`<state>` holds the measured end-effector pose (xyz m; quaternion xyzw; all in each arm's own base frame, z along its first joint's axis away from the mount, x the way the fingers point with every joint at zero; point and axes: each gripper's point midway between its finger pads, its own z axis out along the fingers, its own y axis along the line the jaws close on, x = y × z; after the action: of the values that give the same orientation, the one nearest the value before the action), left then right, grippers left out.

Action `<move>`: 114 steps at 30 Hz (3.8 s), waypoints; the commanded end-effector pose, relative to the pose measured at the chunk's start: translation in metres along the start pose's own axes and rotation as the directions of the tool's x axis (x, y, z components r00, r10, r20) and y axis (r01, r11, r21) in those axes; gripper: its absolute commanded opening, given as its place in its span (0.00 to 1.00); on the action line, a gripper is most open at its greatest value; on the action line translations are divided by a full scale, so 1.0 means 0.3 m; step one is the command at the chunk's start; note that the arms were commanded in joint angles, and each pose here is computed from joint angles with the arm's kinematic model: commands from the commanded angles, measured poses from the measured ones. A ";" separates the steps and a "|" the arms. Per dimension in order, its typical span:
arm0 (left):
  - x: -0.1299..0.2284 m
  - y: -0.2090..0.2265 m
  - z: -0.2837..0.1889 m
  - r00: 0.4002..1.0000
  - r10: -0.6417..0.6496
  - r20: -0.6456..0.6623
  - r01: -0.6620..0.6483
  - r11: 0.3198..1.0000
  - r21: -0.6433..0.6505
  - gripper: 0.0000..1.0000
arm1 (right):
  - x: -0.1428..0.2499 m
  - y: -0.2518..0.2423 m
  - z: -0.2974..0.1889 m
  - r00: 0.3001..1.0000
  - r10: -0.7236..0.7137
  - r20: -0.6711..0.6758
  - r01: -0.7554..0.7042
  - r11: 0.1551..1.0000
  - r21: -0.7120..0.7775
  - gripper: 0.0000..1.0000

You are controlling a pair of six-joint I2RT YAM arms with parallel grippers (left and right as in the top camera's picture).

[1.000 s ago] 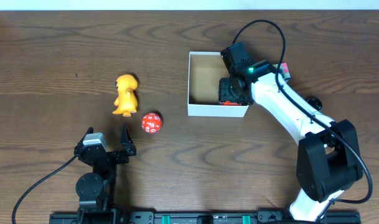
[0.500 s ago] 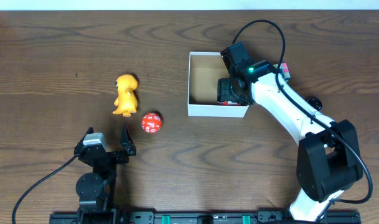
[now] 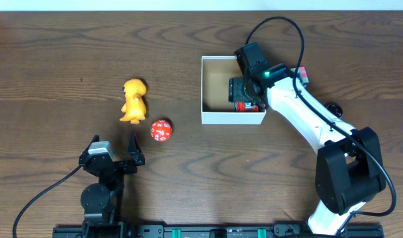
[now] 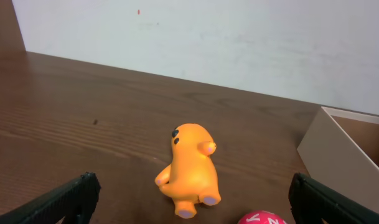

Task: Pack container
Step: 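Lower the toy robot into the box and open the right gripper, then raise the right gripper and move it to the Rubik's cube, then lower the right gripper and grasp the Rubik's cube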

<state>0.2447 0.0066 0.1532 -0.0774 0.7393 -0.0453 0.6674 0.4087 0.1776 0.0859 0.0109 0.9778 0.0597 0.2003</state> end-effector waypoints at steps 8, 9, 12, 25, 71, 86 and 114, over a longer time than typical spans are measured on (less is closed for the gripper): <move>0.055 0.012 0.003 0.999 -0.003 -0.049 0.003 1.000 -0.015 0.98 | -0.324 -0.023 -0.210 0.947 -0.102 0.303 0.067 0.990 0.125 0.74; 0.055 0.012 0.003 0.999 -0.003 -0.049 0.003 1.000 -0.015 0.98 | -0.334 -0.053 -0.222 0.944 -0.127 0.303 0.078 0.983 0.168 0.75; 0.055 0.012 0.003 0.999 -0.003 -0.049 0.003 1.000 -0.015 0.98 | -0.333 -0.165 -0.244 0.954 -0.157 0.256 0.084 0.958 0.273 0.78; 0.055 0.012 0.003 0.999 -0.003 -0.049 0.003 1.000 -0.015 0.98 | -0.293 -0.600 -0.253 0.992 -0.102 0.072 0.071 0.936 0.346 0.80; 0.055 0.013 0.003 0.999 -0.003 -0.049 0.003 1.000 -0.016 0.98 | -0.199 -0.603 0.166 0.978 -0.187 -0.091 0.190 0.981 0.028 0.94; 0.055 0.012 0.003 0.999 -0.003 -0.049 0.003 1.000 -0.015 0.98 | -0.175 -0.606 0.192 0.979 -0.176 -0.104 0.180 0.983 0.027 0.86; 0.055 0.013 0.003 0.999 -0.003 -0.049 0.003 1.000 -0.016 0.98 | -0.176 -0.586 0.186 0.991 -0.090 -0.101 0.093 0.995 0.032 0.59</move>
<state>0.2447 0.0066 0.1533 -0.0774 0.7392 -0.0454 0.6675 0.4826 0.0016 0.0383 -0.0495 0.9854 0.0248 0.1611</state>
